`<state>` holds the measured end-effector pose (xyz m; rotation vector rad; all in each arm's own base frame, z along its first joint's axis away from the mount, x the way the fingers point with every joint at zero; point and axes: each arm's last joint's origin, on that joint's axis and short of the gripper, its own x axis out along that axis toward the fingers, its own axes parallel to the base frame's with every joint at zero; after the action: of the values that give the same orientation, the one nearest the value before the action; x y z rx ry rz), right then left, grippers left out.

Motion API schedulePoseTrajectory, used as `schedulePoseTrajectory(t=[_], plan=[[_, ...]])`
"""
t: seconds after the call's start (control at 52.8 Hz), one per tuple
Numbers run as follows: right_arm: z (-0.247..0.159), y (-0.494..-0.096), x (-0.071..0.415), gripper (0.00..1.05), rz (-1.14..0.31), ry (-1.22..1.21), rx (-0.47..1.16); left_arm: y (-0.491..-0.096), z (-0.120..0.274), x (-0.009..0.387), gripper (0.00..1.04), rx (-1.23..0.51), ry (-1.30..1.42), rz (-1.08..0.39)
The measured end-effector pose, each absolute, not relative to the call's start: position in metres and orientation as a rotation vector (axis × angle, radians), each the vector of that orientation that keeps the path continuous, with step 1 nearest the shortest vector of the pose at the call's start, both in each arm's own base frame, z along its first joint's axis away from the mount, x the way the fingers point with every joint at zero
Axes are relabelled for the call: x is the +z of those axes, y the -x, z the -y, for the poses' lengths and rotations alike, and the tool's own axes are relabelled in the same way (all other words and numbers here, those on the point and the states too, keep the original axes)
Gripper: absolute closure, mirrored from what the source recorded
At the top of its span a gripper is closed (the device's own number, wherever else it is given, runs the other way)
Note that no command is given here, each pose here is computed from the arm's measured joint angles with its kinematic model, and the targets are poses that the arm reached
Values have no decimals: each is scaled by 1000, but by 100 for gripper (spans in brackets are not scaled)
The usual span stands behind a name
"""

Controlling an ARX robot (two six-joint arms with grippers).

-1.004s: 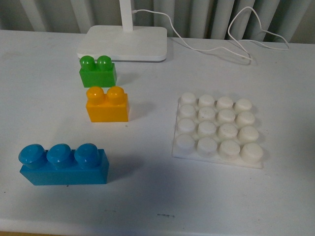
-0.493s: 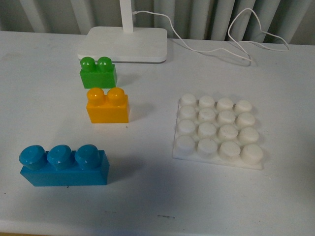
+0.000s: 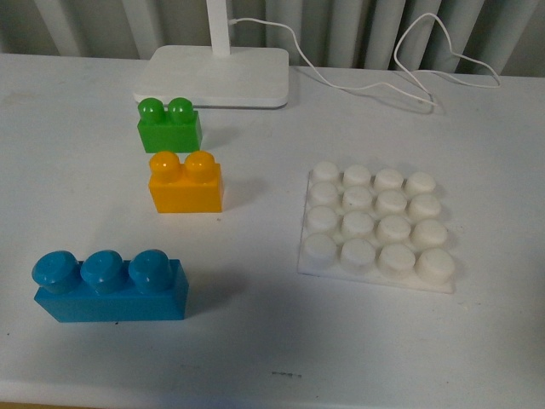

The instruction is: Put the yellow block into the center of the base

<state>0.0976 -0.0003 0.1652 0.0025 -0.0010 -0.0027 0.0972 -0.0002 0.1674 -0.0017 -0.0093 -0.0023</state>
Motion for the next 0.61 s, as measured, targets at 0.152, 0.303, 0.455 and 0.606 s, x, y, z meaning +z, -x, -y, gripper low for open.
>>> schedulePoseTrajectory(t=[0.152,0.303,0.455,0.606], plan=[[0,-98,165,104,2,-2,-2,-97,0,167,6,-2,2,9],[0,-98,165,103,2,-1,-2,-97,0,167,6,-2,2,9],[0,-98,165,75,2,-1,-2,-97,0,167,6,-2,2,9],[0,-98,165,47,2,-1,-2,-97,0,167,6,-2,2,9]])
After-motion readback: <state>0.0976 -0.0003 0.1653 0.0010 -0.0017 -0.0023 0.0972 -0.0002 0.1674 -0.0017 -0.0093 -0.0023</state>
